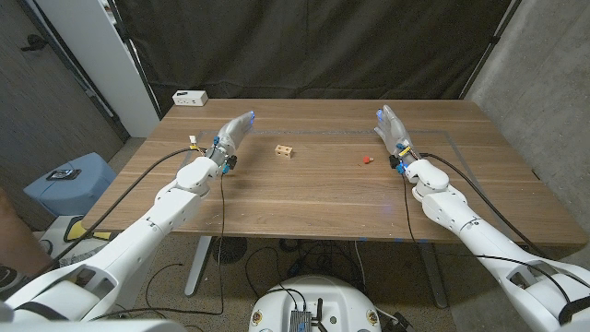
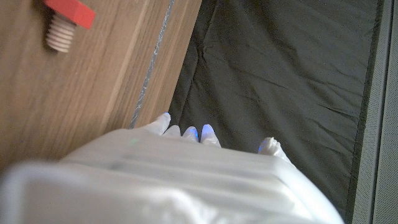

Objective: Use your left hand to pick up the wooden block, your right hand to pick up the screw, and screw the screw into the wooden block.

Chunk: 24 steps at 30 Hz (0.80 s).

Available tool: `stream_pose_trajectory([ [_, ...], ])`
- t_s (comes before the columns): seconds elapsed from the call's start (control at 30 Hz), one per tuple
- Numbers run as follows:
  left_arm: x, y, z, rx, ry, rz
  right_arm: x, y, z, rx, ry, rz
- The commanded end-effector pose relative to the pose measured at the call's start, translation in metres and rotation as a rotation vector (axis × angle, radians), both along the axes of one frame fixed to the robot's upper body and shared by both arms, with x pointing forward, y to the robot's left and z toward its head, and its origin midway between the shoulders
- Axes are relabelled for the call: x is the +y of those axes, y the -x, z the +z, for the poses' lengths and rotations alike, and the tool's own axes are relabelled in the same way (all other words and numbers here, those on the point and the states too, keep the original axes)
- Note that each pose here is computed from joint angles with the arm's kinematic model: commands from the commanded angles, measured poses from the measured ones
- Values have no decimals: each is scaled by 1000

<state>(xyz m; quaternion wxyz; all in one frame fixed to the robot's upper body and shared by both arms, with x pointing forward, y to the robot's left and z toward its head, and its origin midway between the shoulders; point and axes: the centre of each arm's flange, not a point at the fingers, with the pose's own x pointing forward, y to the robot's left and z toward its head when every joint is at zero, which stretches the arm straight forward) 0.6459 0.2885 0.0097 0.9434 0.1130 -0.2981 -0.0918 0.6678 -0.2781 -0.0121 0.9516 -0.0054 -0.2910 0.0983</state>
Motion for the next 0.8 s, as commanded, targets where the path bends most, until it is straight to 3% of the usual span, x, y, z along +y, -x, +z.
stream_pose_trajectory([
  [0.03,4,5,20,-32,-156,23,2,-2,4,-5,7,-15],
  [0.3,6,14,33,-43,-264,64,1,1,0,-5,1,-15],
  [0.57,4,22,50,-28,-459,115,-3,3,-1,-4,1,-19],
  [0.8,1,28,65,-60,-586,179,-4,3,-2,-3,-5,-18],
])
